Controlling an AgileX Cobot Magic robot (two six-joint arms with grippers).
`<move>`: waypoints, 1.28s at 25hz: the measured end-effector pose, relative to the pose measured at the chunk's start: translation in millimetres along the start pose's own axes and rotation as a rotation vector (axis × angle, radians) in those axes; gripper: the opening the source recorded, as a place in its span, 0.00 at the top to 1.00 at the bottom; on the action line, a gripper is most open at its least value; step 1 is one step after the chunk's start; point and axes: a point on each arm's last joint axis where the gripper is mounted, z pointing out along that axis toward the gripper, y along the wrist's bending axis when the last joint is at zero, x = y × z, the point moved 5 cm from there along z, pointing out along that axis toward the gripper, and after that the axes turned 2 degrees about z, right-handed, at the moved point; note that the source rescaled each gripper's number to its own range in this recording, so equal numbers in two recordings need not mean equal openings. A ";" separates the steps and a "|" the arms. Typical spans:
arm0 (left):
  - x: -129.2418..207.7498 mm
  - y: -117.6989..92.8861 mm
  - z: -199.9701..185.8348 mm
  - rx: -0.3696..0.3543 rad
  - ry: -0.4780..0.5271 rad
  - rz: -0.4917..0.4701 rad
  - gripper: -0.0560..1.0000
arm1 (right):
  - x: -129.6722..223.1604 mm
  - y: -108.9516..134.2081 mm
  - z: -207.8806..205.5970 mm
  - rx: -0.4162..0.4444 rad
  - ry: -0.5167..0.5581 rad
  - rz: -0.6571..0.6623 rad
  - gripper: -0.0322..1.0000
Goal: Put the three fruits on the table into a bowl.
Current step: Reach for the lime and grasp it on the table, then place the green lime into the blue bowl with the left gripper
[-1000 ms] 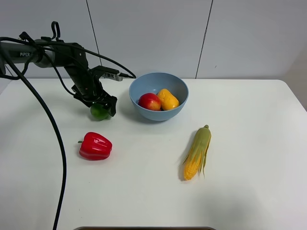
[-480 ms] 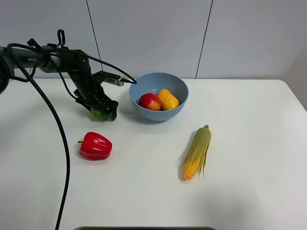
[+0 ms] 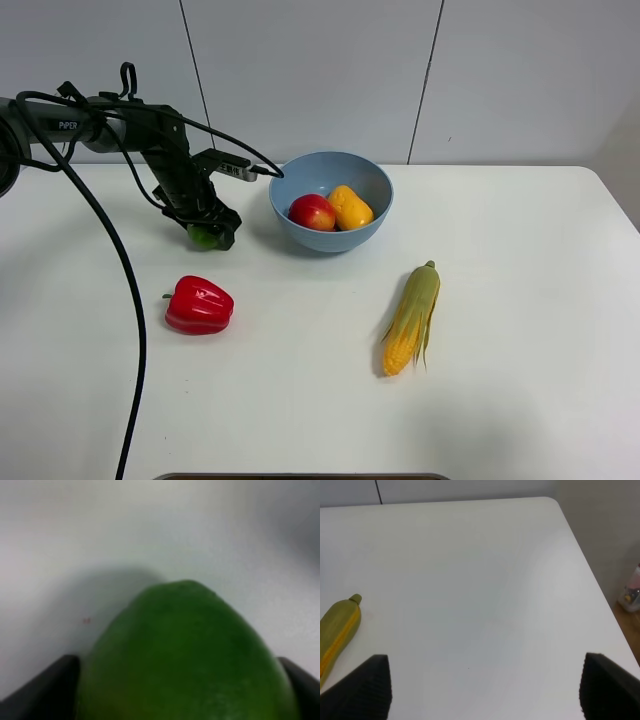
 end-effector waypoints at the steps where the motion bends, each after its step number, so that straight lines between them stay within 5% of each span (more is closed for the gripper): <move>1: 0.0 0.0 0.0 0.000 0.000 0.000 0.94 | 0.0 0.0 0.0 0.000 0.000 0.000 0.50; 32: -0.8 -2.3 -23.0 0.008 0.010 -0.004 0.94 | 0.0 0.0 0.0 0.000 0.000 0.000 0.50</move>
